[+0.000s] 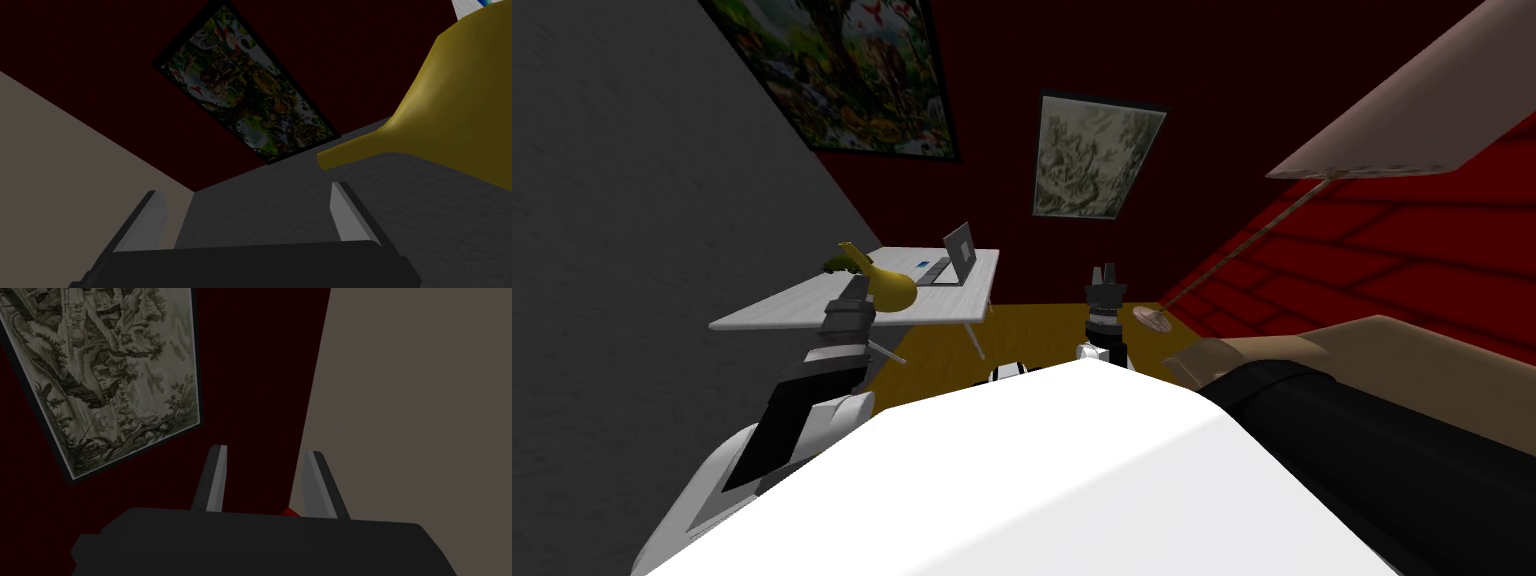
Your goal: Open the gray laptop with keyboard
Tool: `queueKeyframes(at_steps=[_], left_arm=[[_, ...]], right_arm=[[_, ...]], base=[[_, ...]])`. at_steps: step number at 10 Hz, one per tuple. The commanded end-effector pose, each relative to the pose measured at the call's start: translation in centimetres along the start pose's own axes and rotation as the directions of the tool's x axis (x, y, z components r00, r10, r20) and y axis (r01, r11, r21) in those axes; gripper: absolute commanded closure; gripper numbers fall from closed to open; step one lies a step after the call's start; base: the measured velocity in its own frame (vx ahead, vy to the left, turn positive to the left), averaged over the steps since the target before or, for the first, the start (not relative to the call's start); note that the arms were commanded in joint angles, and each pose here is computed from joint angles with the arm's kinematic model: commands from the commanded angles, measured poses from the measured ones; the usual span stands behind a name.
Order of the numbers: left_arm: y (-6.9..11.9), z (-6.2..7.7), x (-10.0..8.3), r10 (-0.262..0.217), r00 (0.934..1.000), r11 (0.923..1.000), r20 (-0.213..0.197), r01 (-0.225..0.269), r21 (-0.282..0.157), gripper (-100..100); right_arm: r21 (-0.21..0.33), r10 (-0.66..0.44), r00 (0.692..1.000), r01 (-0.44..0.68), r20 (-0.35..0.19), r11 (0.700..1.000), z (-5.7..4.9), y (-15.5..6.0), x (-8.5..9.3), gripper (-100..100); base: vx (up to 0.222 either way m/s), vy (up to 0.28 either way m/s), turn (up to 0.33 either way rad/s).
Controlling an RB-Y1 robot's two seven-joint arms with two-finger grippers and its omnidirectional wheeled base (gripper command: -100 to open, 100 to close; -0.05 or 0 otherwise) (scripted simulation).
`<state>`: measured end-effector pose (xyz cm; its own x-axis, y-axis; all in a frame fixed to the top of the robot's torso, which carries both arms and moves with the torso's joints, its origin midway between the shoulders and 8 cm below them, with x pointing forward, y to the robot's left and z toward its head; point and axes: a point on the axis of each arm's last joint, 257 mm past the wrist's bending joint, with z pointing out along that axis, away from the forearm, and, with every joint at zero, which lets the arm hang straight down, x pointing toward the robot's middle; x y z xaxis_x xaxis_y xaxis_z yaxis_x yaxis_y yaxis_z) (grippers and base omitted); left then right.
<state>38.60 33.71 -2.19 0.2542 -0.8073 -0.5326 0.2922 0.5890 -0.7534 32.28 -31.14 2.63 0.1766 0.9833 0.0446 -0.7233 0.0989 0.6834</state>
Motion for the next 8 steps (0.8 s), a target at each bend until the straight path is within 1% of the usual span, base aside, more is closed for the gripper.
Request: queueKeyframes(at_steps=[1, 2, 4, 5, 7, 8], left_arm=[[2.3, -0.1, -0.5, 0.037, 0.9992, 0.9966, -0.013, -0.038, -0.073, -100], [3.4, 0.0, -1.0, 0.059, 0.9981, 0.9924, -0.02, -0.061, -0.106, -100], [5.3, 0.1, -1.9, 0.102, 0.9942, 0.9804, -0.036, -0.106, -0.166, -100], [5.6, 0.0, -1.9, 0.101, 0.9941, 0.9788, -0.038, -0.107, -0.175, -100], [7.3, 0.3, -2.7, 0.14, 0.9884, 0.9622, -0.058, -0.15, -0.227, -100], [7.4, 0.2, -2.7, 0.14, 0.9884, 0.9615, -0.058, -0.15, -0.23, -100]], right_arm=[[0.0, 0.0, 1.0, 0.0, 0.0, 1.0, 0.0, 0.0, 0.0, 0], [0.0, 0.0, 1.0, 0.0, 0.0, 1.0, 0.0, 0.0, 0.0, 0], [0.0, 0.0, 1.0, 0.0, 0.0, 1.0, 0.0, 0.0, 0.0, 0], [0.0, 0.0, 1.0, 0.0, 0.0, 1.0, 0.0, 0.0, 0.0, 0], [0.0, 0.0, 1.0, 0.0, 0.0, 1.0, 0.0, 0.0, 0.0, 0], [0.0, 0.0, 1.0, 0.0, 0.0, 1.0, 0.0, 0.0, 0.0, 0]], base=[[-0.029, -0.083, -0.041], [-0.02, -0.113, -0.078], [-0.061, -0.142, -0.08], [-0.024, -0.114, -0.016], [-0.008, -0.09, -0.077], [-0.01, -0.062, -0.028]])
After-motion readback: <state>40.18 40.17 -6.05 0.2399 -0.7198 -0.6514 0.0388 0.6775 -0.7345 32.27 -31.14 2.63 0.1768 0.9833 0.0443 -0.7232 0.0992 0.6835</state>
